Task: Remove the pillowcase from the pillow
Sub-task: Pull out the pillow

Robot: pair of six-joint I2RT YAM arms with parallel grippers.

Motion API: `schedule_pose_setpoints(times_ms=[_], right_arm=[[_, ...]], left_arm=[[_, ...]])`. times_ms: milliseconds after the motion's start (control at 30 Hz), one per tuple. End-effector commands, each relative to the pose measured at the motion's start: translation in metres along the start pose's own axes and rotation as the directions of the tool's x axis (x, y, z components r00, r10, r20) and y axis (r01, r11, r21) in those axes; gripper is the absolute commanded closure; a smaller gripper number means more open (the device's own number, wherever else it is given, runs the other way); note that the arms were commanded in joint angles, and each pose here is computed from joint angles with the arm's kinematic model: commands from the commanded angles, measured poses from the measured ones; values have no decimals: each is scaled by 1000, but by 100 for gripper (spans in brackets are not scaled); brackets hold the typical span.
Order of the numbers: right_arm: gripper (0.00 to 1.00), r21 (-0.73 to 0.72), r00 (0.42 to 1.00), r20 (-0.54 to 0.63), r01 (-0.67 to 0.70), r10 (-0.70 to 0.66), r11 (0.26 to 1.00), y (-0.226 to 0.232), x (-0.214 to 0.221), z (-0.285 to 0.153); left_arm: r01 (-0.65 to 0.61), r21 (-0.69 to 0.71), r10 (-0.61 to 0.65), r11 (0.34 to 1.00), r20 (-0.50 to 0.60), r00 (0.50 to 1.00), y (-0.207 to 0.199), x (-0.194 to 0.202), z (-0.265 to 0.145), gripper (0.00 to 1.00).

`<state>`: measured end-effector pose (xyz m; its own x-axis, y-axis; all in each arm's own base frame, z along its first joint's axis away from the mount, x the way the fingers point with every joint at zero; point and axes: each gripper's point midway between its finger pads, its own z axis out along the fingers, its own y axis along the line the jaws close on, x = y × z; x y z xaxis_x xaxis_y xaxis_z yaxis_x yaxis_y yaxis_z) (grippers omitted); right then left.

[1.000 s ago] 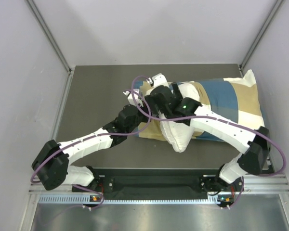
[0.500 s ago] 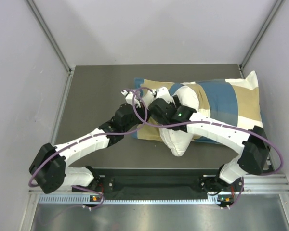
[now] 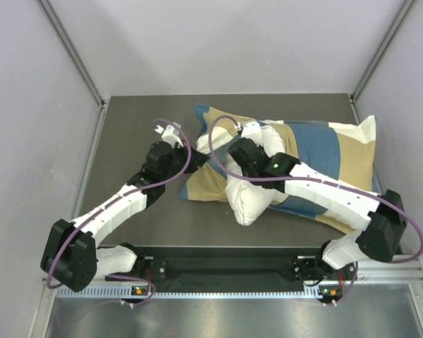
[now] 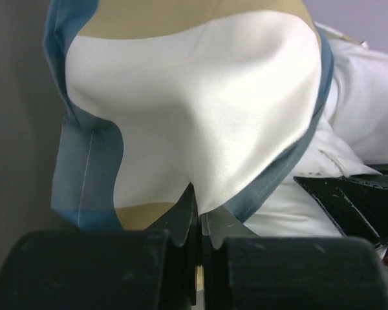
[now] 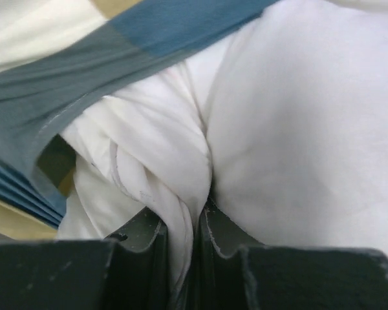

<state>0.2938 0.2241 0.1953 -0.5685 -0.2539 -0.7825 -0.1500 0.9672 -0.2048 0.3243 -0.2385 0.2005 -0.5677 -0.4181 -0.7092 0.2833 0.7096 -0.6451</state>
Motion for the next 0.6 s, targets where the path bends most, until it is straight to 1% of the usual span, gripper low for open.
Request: schedule_pose_setpoints(times_ms=[0, 33, 67, 100, 133, 167, 233, 267, 367, 467, 533, 567], right_arm=[[100, 351, 964, -236, 200, -121, 915, -144, 60, -29], [100, 369, 962, -249, 197, -108, 908, -154, 69, -30], [100, 383, 964, -250, 184, -90, 906, -162, 71, -31], [100, 417, 973, -229, 128, -33, 900, -179, 71, -35], [100, 432, 972, -233, 123, -21, 893, -188, 74, -36], [100, 458, 973, -231, 88, 23, 885, -201, 76, -37], [100, 472, 979, -198, 47, 54, 880, -213, 73, -40], [100, 479, 977, -200, 39, 66, 877, -218, 75, -39], [100, 546, 972, -199, 4, 125, 838, -246, 79, -40], [100, 566, 969, -191, -23, 159, 824, -259, 83, -41], [100, 557, 968, -186, -40, 171, 830, -259, 85, -39], [100, 536, 969, -167, -65, 180, 842, -255, 82, -37]], left_arm=[[149, -221, -29, 964, 469, 883, 76, -137, -36, 100], [183, -237, -45, 954, 493, 869, 91, -149, -40, 100], [191, -234, -54, 953, 492, 869, 96, -152, -41, 100], [201, -236, -59, 951, 499, 865, 101, -157, -42, 100], [223, -253, -65, 941, 512, 857, 114, -163, -46, 100], [228, -253, -71, 940, 509, 858, 118, -164, -46, 100], [246, -266, -78, 932, 517, 853, 130, -165, -50, 100], [264, -274, -84, 925, 528, 845, 138, -168, -54, 100], [283, -286, -94, 915, 532, 841, 150, -168, -58, 100], [304, -312, -87, 900, 556, 827, 168, -176, -68, 100], [305, -310, -90, 900, 552, 829, 171, -178, -66, 100], [295, -293, -98, 910, 537, 838, 167, -178, -62, 100]])
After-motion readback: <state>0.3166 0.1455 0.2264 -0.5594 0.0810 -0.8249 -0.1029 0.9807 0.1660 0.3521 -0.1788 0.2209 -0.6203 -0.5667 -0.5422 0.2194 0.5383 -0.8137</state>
